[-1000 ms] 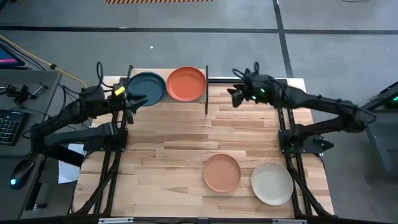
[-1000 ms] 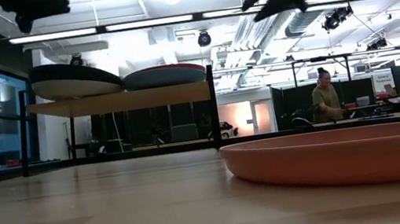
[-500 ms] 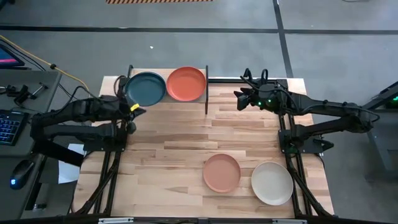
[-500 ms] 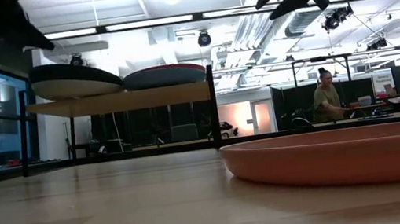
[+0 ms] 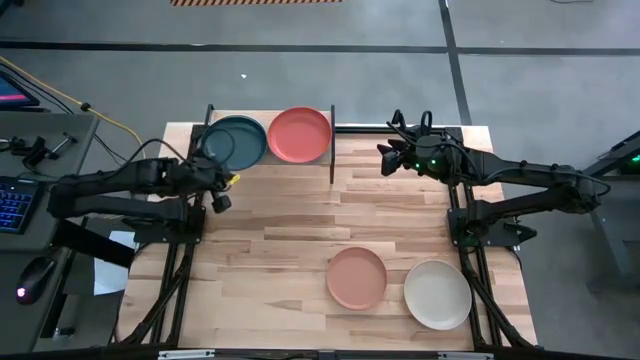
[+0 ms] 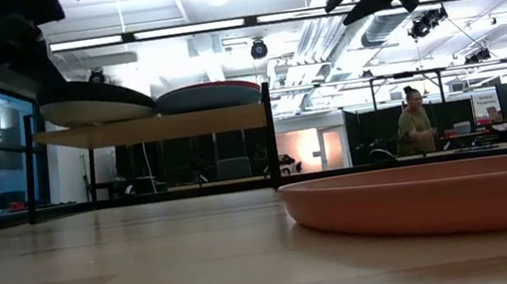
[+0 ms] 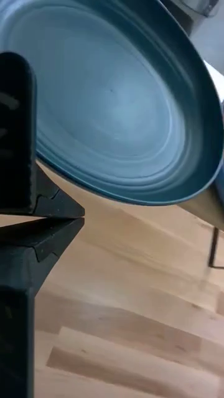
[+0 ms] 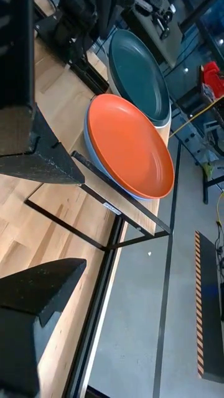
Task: Place and stack plates onto a shelf
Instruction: Stack the dark blue plate on top of the gray plate on the shelf
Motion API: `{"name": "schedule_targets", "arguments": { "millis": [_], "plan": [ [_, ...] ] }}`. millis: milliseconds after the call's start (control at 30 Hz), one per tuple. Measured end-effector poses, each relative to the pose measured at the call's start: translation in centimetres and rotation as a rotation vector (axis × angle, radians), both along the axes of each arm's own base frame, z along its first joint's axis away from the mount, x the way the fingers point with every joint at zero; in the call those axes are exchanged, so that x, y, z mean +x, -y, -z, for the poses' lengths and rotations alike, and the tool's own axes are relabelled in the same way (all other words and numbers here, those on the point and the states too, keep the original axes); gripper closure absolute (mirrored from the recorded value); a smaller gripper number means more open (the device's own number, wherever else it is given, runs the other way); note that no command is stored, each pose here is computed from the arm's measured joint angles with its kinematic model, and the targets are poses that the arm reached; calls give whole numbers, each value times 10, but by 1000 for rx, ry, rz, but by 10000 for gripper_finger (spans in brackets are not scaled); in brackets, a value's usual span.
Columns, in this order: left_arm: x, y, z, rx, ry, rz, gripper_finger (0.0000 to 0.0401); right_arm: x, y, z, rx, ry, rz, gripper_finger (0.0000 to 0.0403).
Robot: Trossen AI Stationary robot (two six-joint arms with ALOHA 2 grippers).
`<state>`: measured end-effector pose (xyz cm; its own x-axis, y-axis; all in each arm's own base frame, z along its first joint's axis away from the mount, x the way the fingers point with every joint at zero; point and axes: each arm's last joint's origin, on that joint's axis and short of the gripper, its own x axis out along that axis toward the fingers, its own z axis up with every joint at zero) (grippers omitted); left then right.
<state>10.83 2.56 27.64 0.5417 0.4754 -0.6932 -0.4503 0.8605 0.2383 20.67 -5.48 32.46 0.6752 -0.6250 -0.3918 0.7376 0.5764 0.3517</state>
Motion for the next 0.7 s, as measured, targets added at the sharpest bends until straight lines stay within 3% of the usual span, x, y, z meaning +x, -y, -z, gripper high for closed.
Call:
{"name": "schedule_targets", "arguments": {
  "millis": [167,400,700],
  "plan": [
    [8,-1,-2,-13,-13,9,401,0,0,0,2,0,-6,215],
    [3,1,-35,-29,72,12,401,0,0,0,-10,-11,-15,215],
    [14,-1,-22,-64,-96,-12,401,0,0,0,-32,-31,-29,215]
  ]
}}
